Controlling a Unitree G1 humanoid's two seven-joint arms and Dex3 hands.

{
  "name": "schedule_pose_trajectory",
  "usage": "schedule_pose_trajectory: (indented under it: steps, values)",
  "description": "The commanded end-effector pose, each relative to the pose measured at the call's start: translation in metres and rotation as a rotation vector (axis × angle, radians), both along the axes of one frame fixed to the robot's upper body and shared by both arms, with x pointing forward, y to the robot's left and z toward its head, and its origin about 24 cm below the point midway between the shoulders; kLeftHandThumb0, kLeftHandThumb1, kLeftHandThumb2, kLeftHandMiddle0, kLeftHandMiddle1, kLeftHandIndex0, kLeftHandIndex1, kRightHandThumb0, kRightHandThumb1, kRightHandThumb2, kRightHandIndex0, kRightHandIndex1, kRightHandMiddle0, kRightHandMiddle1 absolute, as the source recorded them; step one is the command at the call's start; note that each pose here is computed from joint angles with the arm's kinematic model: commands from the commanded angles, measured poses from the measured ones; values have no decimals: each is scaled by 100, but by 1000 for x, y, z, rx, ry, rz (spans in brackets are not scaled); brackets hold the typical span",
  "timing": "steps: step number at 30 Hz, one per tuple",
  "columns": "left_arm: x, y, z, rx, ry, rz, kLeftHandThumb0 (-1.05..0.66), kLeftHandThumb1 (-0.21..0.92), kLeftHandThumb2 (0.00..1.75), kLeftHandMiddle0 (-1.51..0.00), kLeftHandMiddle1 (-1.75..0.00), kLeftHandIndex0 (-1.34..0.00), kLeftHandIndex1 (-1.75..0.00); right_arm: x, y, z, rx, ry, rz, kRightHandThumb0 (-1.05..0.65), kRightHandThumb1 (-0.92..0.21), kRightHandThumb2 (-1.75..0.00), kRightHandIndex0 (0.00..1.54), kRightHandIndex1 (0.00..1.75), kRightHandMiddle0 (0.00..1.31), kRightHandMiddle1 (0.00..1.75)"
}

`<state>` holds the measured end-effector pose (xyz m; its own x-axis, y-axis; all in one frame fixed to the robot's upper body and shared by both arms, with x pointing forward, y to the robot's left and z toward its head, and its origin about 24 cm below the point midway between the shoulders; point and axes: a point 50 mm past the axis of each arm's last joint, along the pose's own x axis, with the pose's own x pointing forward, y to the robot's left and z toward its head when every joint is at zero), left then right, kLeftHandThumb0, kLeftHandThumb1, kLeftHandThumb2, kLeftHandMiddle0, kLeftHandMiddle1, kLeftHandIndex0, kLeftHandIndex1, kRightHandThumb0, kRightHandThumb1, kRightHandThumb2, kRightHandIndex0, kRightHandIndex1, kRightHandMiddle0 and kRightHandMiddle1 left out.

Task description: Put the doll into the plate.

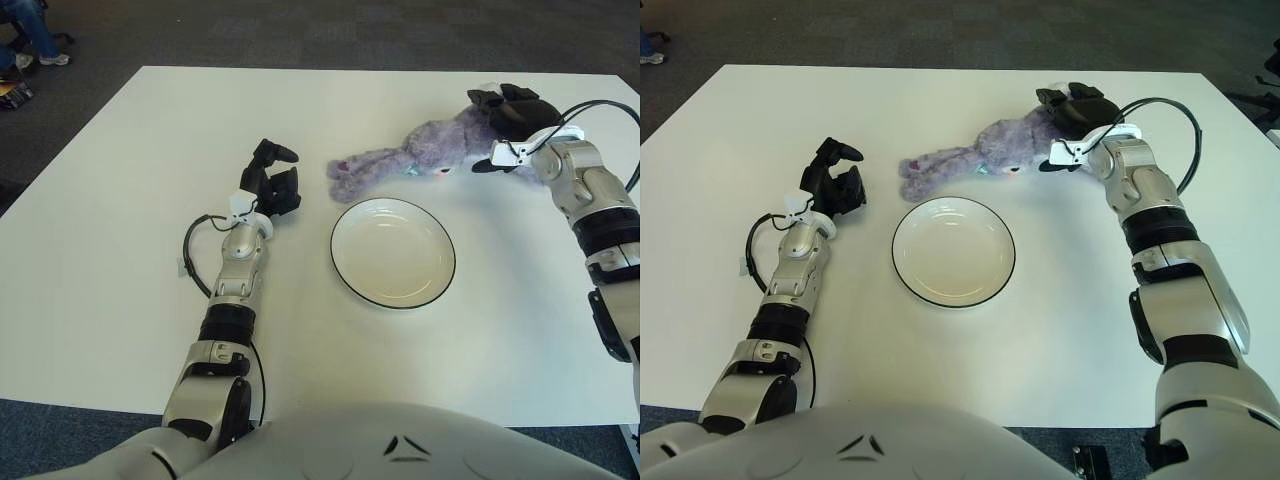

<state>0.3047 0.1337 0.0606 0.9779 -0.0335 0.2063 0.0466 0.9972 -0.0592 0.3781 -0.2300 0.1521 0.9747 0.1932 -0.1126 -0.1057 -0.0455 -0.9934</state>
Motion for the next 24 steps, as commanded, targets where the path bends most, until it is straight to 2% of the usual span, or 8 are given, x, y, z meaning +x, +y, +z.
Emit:
schedule_pose_trajectory:
  steps: [1, 9, 16, 24]
  values:
    - [-10, 1, -20, -18, 69, 15, -40, 59, 97, -117, -175, -40, -175, 2, -1, 3, -3, 67, 16, -80, -44, -66, 0, 0, 0, 12]
    - [-10, 1, -19, -23, 65, 13, -40, 59, 97, -118, -175, -40, -175, 5, -1, -2, -26, 168, 61, -81, -43, -67, 0, 0, 0, 16]
    - [-10, 1, -19, -22, 63, 15, -40, 59, 97, -118, -175, -40, -175, 6, -1, -7, -44, 203, 78, -78, -39, -73, 0, 0, 0, 16]
    - [-10, 0, -19, -24, 60, 13, -40, 59, 97, -119, -175, -40, -175, 7, -1, -13, -75, 231, 68, -68, -32, -83, 11, 6, 0, 19]
